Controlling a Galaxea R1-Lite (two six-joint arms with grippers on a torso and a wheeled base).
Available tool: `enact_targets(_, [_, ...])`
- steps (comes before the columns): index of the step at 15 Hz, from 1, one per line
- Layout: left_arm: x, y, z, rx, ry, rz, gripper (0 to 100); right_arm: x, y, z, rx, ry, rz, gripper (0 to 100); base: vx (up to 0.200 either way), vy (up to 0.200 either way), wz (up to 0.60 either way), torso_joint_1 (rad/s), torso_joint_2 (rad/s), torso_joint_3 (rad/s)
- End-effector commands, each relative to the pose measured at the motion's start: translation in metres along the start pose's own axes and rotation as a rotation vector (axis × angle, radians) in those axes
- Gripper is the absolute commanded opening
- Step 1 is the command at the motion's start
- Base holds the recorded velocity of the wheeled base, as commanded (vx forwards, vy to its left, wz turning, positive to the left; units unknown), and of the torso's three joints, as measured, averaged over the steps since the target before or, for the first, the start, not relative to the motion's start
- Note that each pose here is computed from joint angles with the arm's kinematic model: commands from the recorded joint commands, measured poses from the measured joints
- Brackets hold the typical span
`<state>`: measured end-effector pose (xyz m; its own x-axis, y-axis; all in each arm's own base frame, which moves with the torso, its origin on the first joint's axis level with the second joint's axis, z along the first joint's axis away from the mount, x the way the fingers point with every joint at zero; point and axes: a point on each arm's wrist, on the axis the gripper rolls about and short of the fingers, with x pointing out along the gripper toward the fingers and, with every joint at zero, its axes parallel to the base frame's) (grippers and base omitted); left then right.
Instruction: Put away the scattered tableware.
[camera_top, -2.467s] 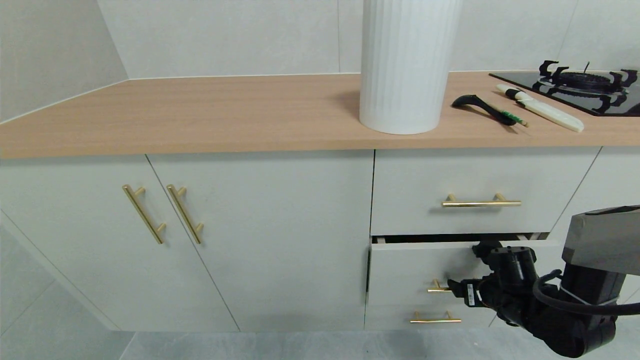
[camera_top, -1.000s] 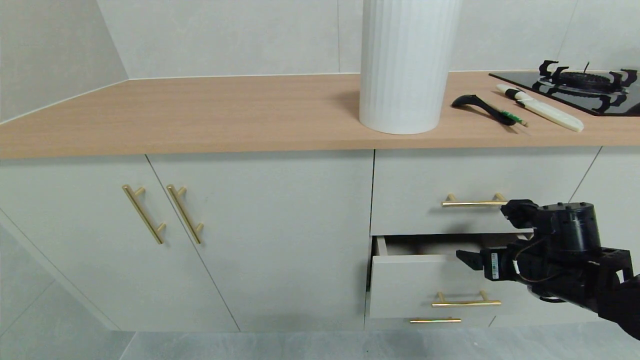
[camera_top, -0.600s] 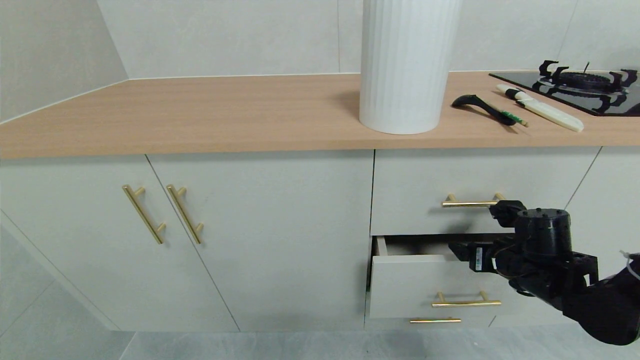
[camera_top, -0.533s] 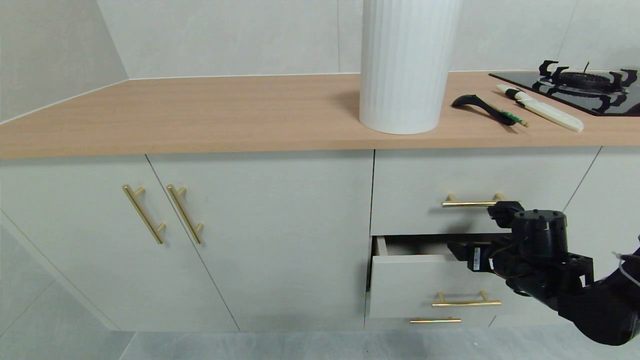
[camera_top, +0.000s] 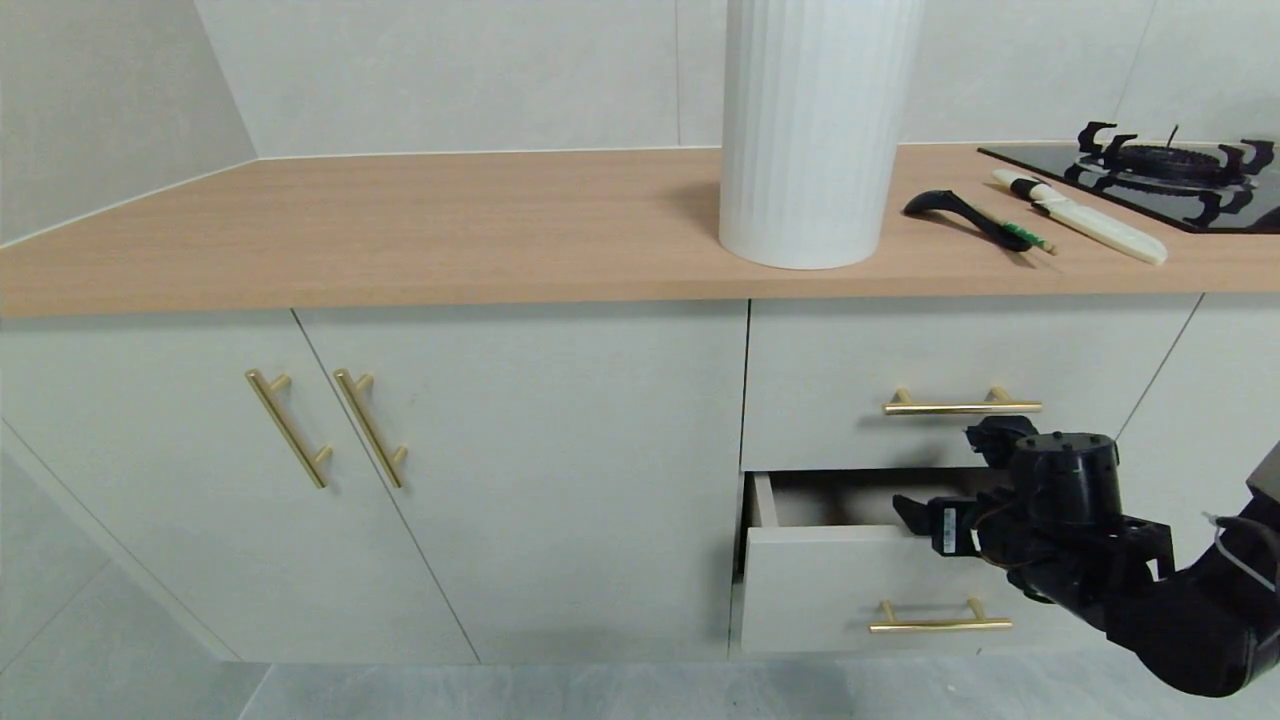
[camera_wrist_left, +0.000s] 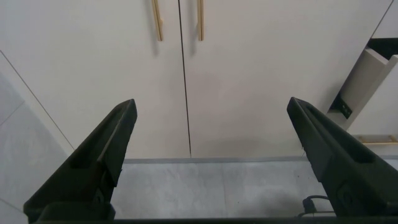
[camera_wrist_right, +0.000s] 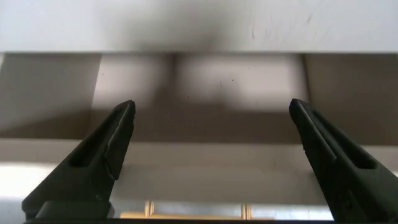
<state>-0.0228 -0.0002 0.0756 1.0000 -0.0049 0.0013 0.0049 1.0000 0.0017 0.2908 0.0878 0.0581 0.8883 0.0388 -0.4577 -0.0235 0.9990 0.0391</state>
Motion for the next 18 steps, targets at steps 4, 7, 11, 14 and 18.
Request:
enact_targets(4, [0.000,0.000,0.000,0.000,0.000,0.000,100,-0.029,-0.004,0.017,-0.014,0.068,0.004,100,0.000,0.000,0.00,0.000,0.00,0.000])
enact_targets(7, [0.000,0.000,0.000,0.000,0.000,0.000,100,-0.046,-0.006,0.025,-0.028,0.137,-0.002,100,0.000,0.000,0.00,0.000,0.00,0.000])
enact_targets(11, [0.000,0.000,0.000,0.000,0.000,0.000,100,-0.061,-0.009,0.031,-0.046,0.223,0.002,100,0.000,0.000,0.00,0.000,0.00,0.000])
enact_targets(14, [0.000,0.000,0.000,0.000,0.000,0.000,100,-0.070,-0.006,0.029,-0.064,0.327,0.054,100,0.000,0.000,0.00,0.000,0.00,0.000])
enact_targets(18, [0.000,0.000,0.000,0.000,0.000,0.000,100,-0.076,-0.003,0.021,-0.097,0.426,0.083,100,0.000,0.000,0.00,0.000,0.00,0.000])
